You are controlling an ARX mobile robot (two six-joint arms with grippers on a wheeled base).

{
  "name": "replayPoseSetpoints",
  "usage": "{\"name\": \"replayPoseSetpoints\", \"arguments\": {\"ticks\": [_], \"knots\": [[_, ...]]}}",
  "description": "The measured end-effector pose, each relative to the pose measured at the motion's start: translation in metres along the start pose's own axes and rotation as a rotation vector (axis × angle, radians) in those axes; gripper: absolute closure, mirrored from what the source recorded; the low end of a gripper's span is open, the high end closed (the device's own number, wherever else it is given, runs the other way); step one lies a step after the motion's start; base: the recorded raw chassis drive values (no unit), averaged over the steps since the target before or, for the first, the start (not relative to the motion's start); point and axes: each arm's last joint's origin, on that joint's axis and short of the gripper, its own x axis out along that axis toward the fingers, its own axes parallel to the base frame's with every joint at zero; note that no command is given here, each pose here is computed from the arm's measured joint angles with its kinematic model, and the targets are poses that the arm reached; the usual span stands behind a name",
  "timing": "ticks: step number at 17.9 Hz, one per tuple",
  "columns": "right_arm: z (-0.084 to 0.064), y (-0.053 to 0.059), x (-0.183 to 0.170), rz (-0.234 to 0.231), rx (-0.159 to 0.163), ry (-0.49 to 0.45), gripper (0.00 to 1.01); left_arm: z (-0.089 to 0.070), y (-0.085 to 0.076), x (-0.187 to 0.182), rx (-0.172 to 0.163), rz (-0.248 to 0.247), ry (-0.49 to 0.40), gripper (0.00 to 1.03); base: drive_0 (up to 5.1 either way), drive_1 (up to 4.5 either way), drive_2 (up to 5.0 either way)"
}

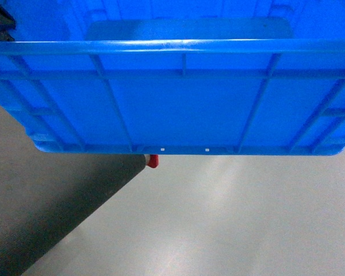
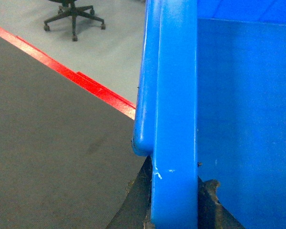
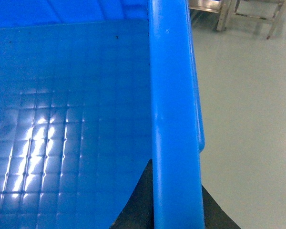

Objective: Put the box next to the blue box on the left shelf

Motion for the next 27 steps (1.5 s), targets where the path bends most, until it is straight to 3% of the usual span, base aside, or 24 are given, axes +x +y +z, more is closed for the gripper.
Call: {"name": "replayPoseSetpoints", "arguments": {"ticks": [27], "knots": [[0.0000,0.0000,0.0000,0.000,0.000,0.000,0.94,0.0000,0.0000,0.0000,0.000,0.000,0.000,0.95,-1.4,-1.36,-1.4]]}}
